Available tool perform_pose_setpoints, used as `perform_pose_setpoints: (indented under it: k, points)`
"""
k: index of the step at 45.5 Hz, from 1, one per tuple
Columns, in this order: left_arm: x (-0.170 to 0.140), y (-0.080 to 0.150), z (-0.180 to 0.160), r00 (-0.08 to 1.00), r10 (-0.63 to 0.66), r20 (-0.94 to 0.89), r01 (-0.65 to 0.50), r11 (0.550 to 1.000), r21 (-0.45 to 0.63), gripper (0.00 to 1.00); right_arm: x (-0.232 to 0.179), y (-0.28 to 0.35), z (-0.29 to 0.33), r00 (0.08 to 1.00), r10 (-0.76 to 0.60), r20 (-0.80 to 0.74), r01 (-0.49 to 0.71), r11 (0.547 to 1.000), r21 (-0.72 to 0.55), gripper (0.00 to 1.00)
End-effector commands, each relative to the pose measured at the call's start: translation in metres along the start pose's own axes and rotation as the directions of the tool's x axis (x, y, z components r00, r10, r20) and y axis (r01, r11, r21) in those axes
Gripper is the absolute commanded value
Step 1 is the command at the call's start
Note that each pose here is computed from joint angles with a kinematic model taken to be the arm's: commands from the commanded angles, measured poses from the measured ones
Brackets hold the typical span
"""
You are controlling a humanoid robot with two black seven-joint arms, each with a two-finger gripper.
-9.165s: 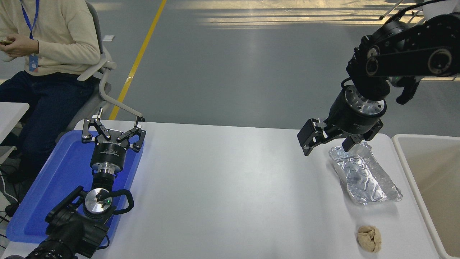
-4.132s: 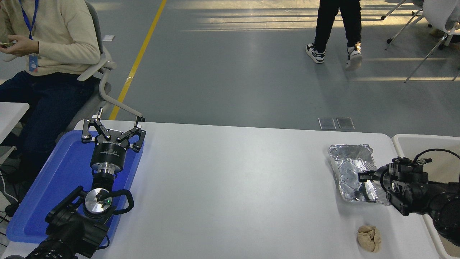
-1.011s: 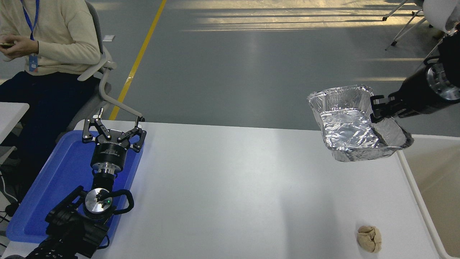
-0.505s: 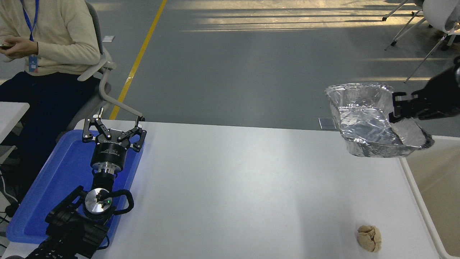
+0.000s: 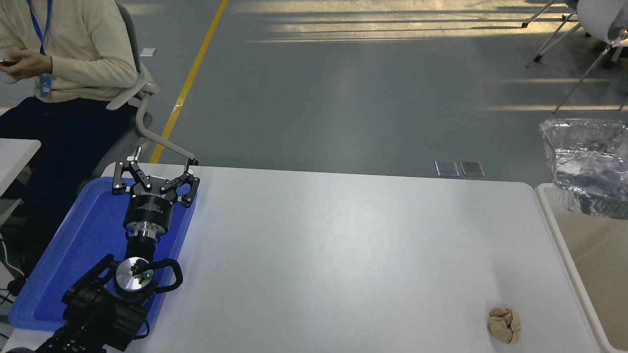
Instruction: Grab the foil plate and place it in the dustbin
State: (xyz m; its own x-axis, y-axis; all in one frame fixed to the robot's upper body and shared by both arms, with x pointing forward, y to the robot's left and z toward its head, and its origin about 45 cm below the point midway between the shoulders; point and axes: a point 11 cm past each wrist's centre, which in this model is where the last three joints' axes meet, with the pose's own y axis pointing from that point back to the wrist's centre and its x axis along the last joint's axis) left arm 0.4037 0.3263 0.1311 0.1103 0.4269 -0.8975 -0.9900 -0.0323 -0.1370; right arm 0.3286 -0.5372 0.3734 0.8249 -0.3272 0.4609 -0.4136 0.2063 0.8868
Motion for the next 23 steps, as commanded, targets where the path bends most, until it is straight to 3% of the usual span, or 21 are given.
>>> perform_pose_setpoints:
  k: [1, 14, 23]
  points:
    - [0.000, 0.000, 0.000, 1.000, 0.000, 0.000, 0.000, 1.000, 0.000, 1.00, 0.000, -0.010, 0.070, 0.995, 0.045, 0.085, -0.034, 0.991, -0.129, 0.00]
    - [0.000, 0.000, 0.001, 1.000, 0.000, -0.002, 0.000, 1.000, -0.004, 1.00, -0.002, -0.036, 0.119, 0.986, 0.097, 0.135, -0.068, 0.976, -0.207, 0.00]
    - [0.000, 0.000, 0.000, 1.000, 0.001, 0.001, -0.001, 1.000, -0.002, 1.00, -0.007, -0.054, 0.134, 0.989, 0.122, 0.088, -0.095, 0.960, -0.263, 0.00]
